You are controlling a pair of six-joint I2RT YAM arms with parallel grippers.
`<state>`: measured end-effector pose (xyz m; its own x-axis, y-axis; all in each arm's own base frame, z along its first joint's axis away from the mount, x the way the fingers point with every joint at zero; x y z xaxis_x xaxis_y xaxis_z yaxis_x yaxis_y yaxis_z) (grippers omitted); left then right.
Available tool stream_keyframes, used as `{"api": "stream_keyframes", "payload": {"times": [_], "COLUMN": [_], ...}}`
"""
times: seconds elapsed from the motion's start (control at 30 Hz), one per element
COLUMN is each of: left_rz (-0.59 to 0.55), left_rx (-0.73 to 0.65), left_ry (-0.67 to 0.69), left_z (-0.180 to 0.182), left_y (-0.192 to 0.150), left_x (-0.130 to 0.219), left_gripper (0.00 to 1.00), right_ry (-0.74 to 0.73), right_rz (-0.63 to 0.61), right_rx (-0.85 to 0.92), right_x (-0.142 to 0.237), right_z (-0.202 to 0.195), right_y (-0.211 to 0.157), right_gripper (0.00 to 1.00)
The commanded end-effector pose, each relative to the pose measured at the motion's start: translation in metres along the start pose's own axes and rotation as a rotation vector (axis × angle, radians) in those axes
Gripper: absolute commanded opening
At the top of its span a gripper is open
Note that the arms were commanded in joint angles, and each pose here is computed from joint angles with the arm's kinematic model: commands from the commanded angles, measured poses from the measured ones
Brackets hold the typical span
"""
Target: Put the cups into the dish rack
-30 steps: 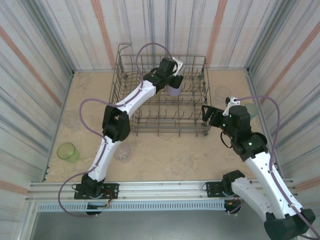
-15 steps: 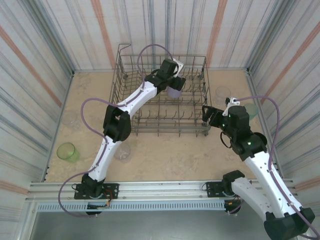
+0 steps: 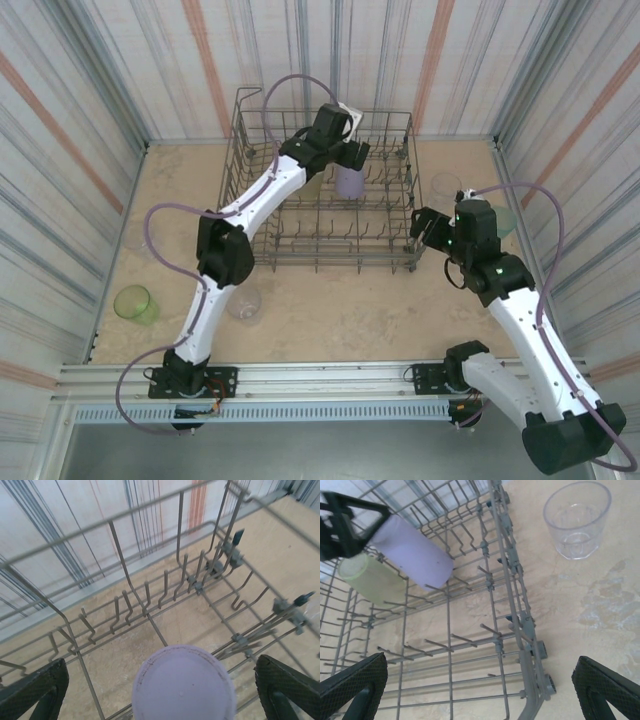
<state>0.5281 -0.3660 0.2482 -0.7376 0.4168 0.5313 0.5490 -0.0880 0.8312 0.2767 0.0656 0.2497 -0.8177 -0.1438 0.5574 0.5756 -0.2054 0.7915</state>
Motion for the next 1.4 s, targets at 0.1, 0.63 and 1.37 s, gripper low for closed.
{"api": "stream_keyframes", "payload": {"times": [0.1,0.63,1.37], "left_rz": [-0.072,-0.086,0.049], "left_rx": [0.052,0.123,0.302], "left_ry": [-0.058,-0.129,-0.232], "left_z": [-0.013,-0.019,-0.026], "left_y": [0.043,0.055,0.030], "left_x": [0.080,0.153,0.150], "left_gripper": [0.99,0.99,0.99], "right_ry": [-0.158,-0.454,-0.702], "right_rz": [0.074,0.175,0.312], "right_rx": [-0.078,-0.245,-0.321], "right_x": [0.012,0.036,0.013], "right_z": [-0.027,-0.091,-0.177], "right_y": [-0.007,-0.011,-0.044], "right_gripper": [0.99,0.99,0.99]}}
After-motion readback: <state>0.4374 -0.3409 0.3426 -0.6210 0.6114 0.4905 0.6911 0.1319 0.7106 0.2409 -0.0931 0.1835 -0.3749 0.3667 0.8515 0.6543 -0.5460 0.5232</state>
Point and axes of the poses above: each hand's point on the last joint's axis, 136 mm out from that joint toward the fingers, its own x axis back along the fingers, its own z axis along the line the jaws close on, y = z × x, the point moved 1 cm from there along x, back along the fingers, and after that the axes turned 14 degrees about x, right-handed, at the moved point
